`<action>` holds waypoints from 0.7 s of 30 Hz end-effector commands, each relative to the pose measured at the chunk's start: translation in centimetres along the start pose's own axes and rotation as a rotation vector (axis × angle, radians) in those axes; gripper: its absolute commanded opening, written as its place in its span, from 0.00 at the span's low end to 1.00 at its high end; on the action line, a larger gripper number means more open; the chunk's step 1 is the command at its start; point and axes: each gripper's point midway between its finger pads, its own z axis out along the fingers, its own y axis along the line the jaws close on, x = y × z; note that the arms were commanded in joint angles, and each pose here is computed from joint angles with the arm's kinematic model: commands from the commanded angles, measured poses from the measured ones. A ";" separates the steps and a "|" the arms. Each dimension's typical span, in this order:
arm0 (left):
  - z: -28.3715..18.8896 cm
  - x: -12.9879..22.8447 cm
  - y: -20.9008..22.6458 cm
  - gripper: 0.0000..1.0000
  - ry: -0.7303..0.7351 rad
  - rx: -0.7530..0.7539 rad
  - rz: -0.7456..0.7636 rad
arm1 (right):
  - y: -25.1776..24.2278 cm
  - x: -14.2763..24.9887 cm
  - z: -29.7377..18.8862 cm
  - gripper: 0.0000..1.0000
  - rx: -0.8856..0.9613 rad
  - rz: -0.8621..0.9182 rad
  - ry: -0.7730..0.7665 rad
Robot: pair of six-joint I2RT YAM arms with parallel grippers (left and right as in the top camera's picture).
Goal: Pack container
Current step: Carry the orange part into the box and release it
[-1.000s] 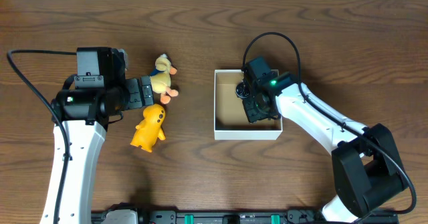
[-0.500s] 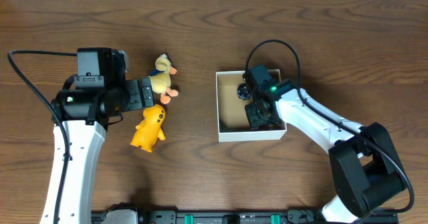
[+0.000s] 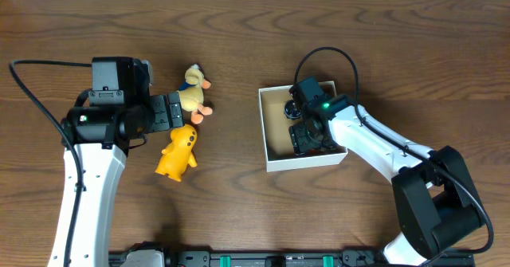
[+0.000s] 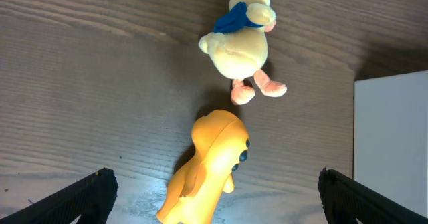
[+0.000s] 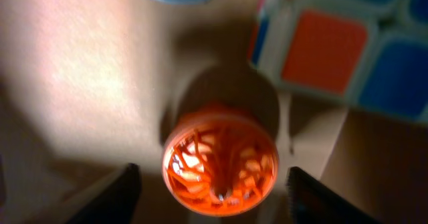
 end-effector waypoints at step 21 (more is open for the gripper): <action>0.4 0.3 -0.1 0.98 0.017 0.006 0.007 | 3.9 -1.7 -6.1 0.04 -0.165 -0.100 0.000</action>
